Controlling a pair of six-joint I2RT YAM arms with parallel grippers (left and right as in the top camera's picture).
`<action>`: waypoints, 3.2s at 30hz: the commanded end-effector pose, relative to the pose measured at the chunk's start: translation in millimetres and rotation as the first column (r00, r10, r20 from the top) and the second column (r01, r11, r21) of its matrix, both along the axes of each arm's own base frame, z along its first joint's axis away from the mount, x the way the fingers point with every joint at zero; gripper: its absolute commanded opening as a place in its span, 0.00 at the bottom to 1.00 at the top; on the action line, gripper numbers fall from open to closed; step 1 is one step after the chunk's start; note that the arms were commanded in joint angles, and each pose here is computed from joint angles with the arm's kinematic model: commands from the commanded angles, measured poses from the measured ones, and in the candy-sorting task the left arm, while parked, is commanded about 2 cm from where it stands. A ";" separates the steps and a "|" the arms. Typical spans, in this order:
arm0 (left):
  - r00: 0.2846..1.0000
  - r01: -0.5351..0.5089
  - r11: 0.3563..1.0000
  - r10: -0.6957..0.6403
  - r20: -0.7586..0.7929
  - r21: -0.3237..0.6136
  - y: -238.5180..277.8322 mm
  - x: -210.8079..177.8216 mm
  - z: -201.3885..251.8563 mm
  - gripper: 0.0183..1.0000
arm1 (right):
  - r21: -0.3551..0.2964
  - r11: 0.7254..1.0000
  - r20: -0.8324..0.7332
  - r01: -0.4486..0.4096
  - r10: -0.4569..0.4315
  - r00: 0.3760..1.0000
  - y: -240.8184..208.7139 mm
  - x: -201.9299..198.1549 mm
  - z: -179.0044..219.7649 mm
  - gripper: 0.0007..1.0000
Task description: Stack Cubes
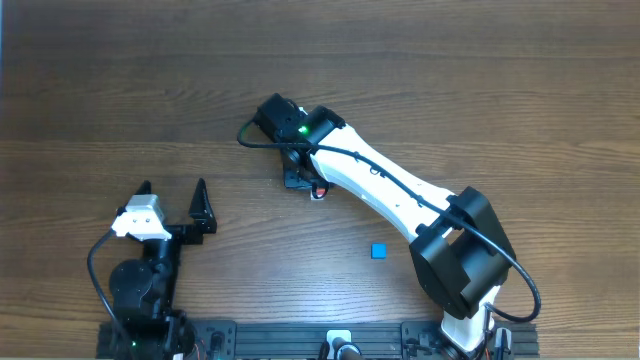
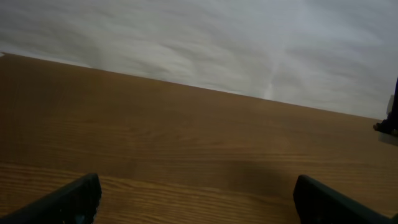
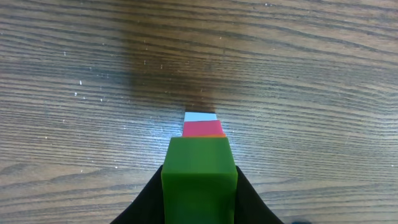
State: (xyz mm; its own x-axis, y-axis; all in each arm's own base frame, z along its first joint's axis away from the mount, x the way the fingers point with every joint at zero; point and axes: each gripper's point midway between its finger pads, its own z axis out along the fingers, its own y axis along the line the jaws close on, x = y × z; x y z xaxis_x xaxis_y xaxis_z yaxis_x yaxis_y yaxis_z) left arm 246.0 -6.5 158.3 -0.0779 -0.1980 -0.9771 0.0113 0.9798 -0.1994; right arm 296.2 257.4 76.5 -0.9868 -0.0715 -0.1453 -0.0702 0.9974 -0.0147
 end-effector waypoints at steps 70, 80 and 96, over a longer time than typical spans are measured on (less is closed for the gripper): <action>1.000 0.005 1.000 -0.005 0.003 0.014 -0.2 -0.1 -1.0 1.00 | 0.002 1.000 0.007 -0.021 0.021 1.000 1.0 -5.7 7.6 0.01; 1.000 0.005 1.000 -0.005 0.002 0.014 -0.2 -0.1 -1.1 1.00 | -0.013 1.000 -0.010 -0.020 0.020 1.000 0.5 -6.3 -1.2 0.01; 1.000 0.005 1.000 -0.005 0.002 0.014 -0.2 -0.1 -1.1 1.00 | -0.019 1.000 -0.017 -0.016 0.016 1.000 -1.1 -7.9 -4.2 0.02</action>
State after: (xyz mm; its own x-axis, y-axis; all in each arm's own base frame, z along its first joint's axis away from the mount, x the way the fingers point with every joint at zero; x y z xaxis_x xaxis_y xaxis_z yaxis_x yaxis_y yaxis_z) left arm 246.0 -6.5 158.3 -0.0779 -0.1983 -0.9770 0.0113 0.9798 -0.1998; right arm 292.0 257.1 81.1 -0.9859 -0.0854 -0.1437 -0.0838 0.9963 -0.0169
